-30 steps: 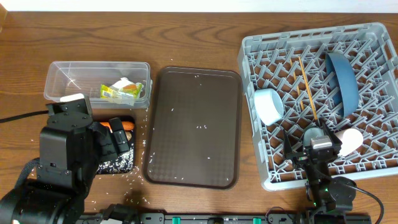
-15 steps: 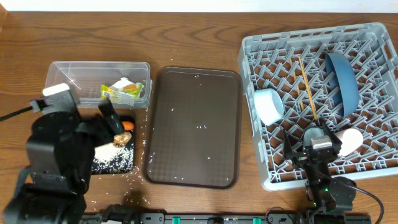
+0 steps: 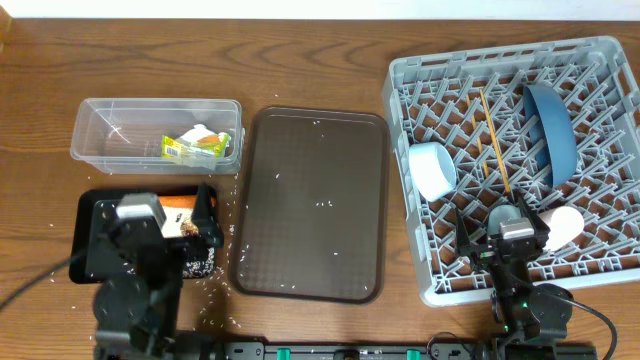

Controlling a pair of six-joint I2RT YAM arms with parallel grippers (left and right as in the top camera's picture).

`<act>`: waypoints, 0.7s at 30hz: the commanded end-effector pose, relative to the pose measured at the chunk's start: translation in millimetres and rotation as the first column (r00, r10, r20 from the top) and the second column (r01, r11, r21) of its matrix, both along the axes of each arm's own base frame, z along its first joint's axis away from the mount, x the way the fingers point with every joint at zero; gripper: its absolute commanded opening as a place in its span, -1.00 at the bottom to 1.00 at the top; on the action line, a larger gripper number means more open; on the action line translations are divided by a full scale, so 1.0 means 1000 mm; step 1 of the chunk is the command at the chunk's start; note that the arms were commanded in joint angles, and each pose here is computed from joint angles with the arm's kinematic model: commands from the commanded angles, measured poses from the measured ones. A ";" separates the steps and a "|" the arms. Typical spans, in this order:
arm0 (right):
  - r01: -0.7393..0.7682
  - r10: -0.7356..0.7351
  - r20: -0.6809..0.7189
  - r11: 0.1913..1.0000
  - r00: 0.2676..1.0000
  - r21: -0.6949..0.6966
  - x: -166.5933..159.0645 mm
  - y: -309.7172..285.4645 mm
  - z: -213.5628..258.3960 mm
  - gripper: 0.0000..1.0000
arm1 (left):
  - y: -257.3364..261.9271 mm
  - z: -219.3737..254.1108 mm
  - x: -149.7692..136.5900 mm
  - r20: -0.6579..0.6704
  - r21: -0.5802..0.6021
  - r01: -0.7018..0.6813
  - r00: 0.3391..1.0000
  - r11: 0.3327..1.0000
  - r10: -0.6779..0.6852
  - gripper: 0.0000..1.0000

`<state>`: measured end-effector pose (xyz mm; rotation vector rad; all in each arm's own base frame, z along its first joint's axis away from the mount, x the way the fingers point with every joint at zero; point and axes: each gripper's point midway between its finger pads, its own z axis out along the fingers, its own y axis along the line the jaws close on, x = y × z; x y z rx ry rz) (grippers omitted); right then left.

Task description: Sort waste into correct bins and load items into the dishwasher rack

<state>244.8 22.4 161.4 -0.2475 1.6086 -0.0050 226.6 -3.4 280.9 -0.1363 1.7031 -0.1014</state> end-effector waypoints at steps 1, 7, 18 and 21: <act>-0.005 0.005 0.004 1.000 1.000 -0.006 0.000 0.001 0.000 0.98 | -0.001 -0.019 -0.004 0.035 0.015 0.010 0.999 1.000 -0.011 0.96; -0.005 0.005 0.004 1.000 1.000 -0.006 0.000 0.001 0.000 0.98 | 0.005 -0.047 -0.005 0.090 0.010 -0.013 0.996 1.000 0.012 0.96; -0.005 0.005 0.004 1.000 1.000 -0.006 0.000 0.001 0.000 0.99 | 0.003 -0.106 0.019 0.119 0.002 -0.015 0.993 1.000 0.015 0.96; -0.005 0.005 0.004 1.000 1.000 -0.006 0.000 0.001 0.000 0.99 | 0.003 -0.115 0.020 0.100 -0.001 -0.013 0.995 1.000 0.013 0.96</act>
